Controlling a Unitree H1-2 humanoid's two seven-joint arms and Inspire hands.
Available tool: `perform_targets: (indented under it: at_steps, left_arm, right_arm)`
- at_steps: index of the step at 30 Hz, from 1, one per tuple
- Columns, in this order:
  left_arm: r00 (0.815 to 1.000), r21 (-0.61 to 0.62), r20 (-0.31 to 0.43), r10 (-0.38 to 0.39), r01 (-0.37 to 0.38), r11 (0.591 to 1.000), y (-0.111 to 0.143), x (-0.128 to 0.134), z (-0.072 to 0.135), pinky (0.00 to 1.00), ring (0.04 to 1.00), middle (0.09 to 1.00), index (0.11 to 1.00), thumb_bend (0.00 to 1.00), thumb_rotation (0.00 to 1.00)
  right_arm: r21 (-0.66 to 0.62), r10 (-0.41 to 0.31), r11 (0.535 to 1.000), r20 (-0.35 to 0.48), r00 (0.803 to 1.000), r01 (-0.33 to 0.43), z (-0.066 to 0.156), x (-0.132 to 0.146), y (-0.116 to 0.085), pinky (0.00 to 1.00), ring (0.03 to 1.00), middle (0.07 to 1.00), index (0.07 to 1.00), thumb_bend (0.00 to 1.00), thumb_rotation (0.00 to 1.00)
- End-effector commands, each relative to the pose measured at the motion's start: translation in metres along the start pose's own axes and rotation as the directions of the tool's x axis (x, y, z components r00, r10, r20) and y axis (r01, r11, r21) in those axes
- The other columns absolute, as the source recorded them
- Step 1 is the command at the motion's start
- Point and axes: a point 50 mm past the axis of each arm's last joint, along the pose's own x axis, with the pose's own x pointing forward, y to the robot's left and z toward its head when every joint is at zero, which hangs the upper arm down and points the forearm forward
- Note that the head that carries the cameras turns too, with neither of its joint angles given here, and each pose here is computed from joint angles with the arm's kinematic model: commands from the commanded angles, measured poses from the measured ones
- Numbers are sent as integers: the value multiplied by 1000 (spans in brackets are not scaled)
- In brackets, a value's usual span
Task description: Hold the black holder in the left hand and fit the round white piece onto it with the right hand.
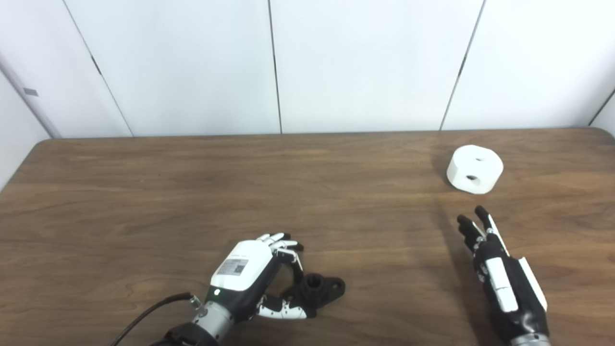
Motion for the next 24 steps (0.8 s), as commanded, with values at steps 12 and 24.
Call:
perform_targets:
  at_steps: [12, 24]
  left_arm:
    - [990, 16, -49, -129, 130, 991, -27, -10, -13, 906, 911, 818, 488, 519, 58]
    - [990, 14, -50, -131, 132, 991, -27, -15, -24, 902, 904, 814, 487, 520, 57]
  right_arm:
    - [-317, -191, 919, 165, 968, 235, 42, 30, -32, 995, 959, 936, 977, 680, 556]
    - [-653, -164, 715, 192, 967, 251, 80, 100, -60, 968, 989, 986, 992, 831, 406]
